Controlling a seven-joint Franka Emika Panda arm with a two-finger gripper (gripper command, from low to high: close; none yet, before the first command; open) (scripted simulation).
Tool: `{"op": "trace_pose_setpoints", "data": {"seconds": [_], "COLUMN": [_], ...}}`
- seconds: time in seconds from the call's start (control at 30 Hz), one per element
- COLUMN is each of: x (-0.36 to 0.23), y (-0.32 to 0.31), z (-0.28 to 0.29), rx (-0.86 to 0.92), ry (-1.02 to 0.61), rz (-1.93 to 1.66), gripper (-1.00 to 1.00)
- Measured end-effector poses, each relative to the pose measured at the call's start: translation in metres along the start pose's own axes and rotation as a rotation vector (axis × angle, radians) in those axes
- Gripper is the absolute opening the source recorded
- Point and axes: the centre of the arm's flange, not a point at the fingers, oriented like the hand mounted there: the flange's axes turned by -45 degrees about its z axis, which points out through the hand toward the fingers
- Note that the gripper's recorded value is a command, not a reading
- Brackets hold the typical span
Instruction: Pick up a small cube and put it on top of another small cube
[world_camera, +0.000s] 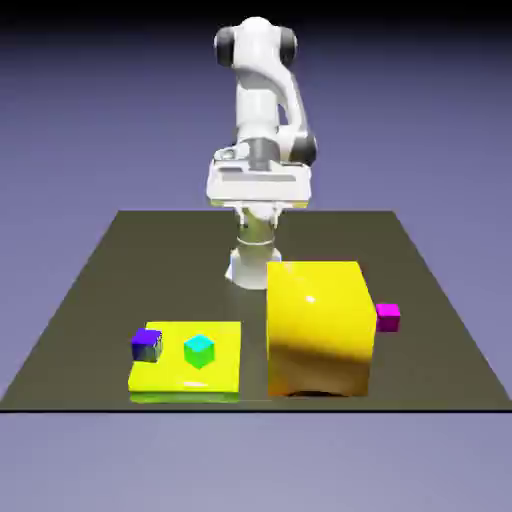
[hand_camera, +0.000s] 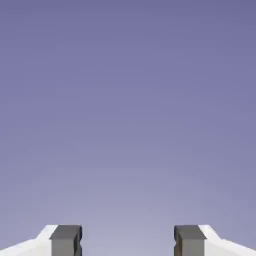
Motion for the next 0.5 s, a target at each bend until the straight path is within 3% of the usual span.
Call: {"op": "trace_pose_setpoints", "data": {"seconds": [0.23, 0.5], "x": [-0.014, -0.078], "y": [-0.131, -0.274], "z": [0.061, 0.100], "rx": [0.099, 0.152], "ry": [-0.283, -0.563], "rz": [-0.411, -0.869], "gripper": [0.00, 0.00]}}
